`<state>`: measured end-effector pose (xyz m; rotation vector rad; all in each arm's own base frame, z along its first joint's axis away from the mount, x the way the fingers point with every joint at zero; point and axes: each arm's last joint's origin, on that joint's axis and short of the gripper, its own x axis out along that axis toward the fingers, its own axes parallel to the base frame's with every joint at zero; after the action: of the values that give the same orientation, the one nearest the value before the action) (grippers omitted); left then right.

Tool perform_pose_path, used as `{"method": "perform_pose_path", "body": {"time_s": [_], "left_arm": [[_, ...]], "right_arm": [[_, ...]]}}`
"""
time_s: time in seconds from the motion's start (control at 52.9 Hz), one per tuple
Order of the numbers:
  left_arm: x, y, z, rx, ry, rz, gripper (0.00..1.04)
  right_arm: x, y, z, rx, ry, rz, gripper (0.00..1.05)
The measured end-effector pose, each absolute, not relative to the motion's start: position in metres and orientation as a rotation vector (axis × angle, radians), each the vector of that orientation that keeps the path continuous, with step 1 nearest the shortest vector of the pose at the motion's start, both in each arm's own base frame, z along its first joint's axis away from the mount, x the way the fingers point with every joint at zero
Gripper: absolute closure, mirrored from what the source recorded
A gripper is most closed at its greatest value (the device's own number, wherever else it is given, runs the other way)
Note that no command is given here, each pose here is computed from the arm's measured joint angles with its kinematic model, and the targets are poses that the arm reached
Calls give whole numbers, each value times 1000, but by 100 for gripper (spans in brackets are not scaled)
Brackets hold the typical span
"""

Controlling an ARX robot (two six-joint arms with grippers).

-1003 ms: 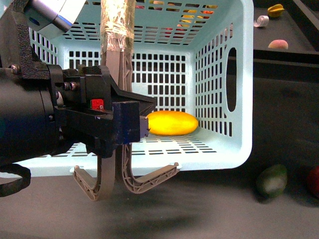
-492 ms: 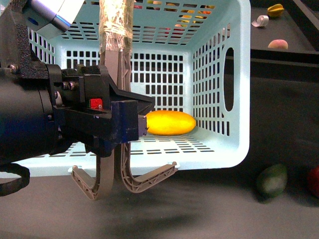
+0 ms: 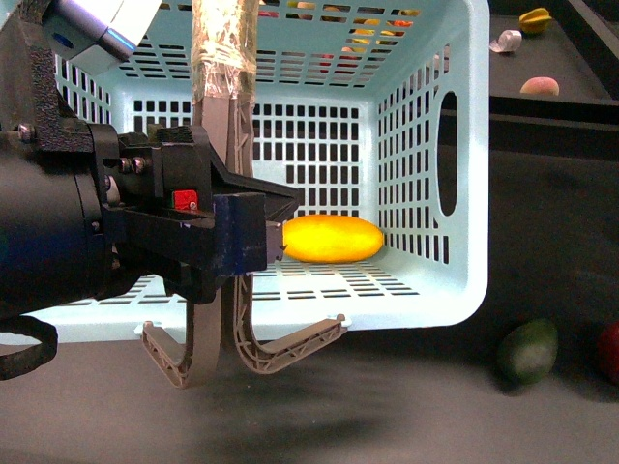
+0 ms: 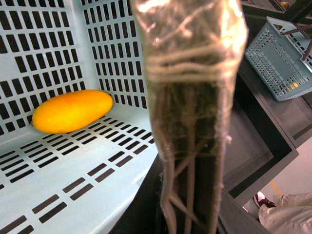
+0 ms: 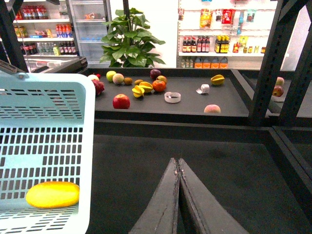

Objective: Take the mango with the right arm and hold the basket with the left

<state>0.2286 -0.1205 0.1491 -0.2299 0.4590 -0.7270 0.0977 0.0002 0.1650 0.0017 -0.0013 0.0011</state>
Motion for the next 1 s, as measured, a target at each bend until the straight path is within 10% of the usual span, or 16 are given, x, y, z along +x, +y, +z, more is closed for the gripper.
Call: {"method": "perform_pose_path", "body": {"time_s": [0.378, 0.7, 1.003], "left_arm": [[229, -121, 149, -229, 459, -727, 94], [235, -123, 145, -218, 360, -740, 94], [311, -121, 159, -428, 242, -384, 94]], "right_arm": [[98, 0, 165, 1, -1, 1, 102], [98, 0, 165, 0, -1, 1, 49], [98, 0, 165, 1, -2, 3, 6]]}}
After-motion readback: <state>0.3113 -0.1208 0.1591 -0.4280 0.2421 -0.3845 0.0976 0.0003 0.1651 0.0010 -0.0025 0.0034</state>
